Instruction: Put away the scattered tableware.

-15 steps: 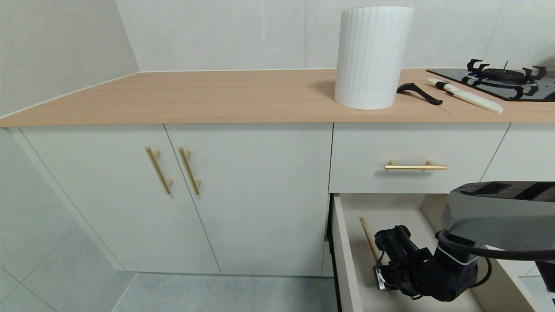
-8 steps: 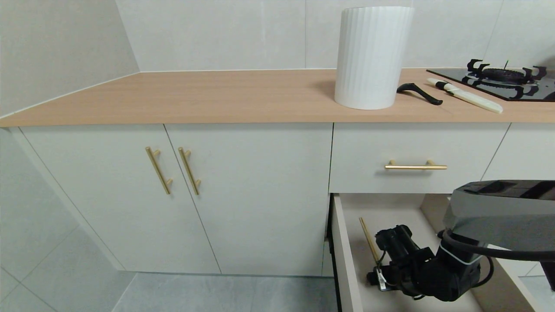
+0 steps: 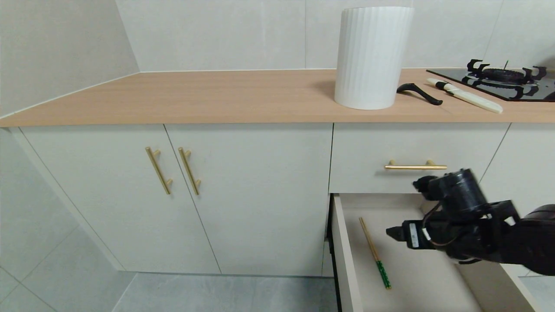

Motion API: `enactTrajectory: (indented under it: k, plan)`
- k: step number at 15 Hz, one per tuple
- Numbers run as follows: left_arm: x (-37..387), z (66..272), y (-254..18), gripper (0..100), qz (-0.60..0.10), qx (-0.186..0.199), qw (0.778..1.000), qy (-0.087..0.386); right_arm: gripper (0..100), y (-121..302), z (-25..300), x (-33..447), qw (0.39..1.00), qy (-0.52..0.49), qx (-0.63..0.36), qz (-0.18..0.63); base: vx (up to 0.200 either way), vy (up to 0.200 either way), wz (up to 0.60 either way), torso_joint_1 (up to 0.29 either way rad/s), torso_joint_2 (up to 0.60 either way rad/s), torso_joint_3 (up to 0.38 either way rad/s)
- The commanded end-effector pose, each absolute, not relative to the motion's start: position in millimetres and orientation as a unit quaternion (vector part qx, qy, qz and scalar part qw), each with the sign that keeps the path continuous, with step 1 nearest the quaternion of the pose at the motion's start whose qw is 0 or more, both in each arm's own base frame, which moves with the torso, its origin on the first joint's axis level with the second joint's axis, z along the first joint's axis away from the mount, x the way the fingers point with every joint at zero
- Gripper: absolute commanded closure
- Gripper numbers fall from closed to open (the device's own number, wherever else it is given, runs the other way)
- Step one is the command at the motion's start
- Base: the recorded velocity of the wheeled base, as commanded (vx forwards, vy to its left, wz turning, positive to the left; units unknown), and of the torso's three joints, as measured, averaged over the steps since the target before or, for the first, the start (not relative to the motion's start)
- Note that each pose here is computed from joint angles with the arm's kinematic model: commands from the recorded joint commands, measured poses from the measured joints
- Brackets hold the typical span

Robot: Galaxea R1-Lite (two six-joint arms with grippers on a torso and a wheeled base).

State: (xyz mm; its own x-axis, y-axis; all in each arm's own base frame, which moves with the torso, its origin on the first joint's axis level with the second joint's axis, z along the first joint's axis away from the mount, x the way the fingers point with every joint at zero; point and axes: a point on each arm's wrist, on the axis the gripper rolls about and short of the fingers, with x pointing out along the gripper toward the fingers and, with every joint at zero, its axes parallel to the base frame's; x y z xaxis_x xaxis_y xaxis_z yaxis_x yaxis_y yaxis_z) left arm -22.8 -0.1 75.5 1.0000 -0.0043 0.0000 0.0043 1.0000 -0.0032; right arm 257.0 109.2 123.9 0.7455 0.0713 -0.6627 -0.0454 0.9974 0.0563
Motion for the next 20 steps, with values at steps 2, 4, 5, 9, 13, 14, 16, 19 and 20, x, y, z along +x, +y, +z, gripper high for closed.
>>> enactTrajectory:
  k: [2, 4, 5, 9, 13, 14, 16, 19, 20]
  plan:
    - [-23, 75, 0, 0, -0.002, -0.002, 1.0, 0.0, 0, 62, 228, 196, 0.975, 0.209, 0.047, 0.063, 0.0, 0.0, 0.0, 0.0, 0.0, 0.0]
    - [-23, 76, 0, 0, -0.002, -0.002, 1.0, 0.001, 0, 55, 240, 186, 0.981, 0.178, 0.045, 0.06, 0.0, 0.0, 0.0, 0.0, 0.0, 0.0]
    - [-23, 76, 0, 0, -0.002, -0.002, 1.0, 0.001, 0, 55, 240, 185, 0.981, 0.178, 0.045, 0.061, 0.0, 0.0, 0.0, 0.0, 0.0, 0.0]
    - [-23, 75, 0, 0, -0.002, -0.002, 1.0, 0.0, 0, 54, 241, 182, 0.982, 0.173, 0.029, 0.064, 0.0, 0.0, 0.0, 0.023, -0.08, -0.054]
    - [-23, 76, 0, 0, -0.002, -0.002, 1.0, 0.001, 0, 54, 239, 184, 0.982, 0.178, 0.027, 0.063, 0.0, 0.0, 0.0, 0.109, -0.31, -0.273]
    - [-23, 75, 0, 0, -0.002, -0.002, 1.0, 0.0, 0, 54, 238, 184, 0.981, 0.179, 0.027, 0.063, 0.0, 0.0, 0.0, 0.183, -0.57, -0.305]
    - [-23, 75, 0, 0, -0.002, -0.002, 1.0, 0.0, 0, 54, 237, 184, 0.981, 0.181, 0.024, 0.064, 0.0, 0.0, 0.0, 0.166, -0.52, -0.281]
    - [-23, 75, 0, 0, -0.002, -0.002, 1.0, 0.0, 0, 54, 236, 186, 0.981, 0.184, 0.024, 0.061, 0.0, 0.0, 0.0, 0.178, -0.48, -0.289]
    - [-23, 75, 0, 0, -0.002, -0.002, 1.0, 0.0, 0, 52, 235, 187, 0.981, 0.186, 0.023, 0.056, 0.0, 0.0, 0.0, 0.193, -0.48, -0.286]
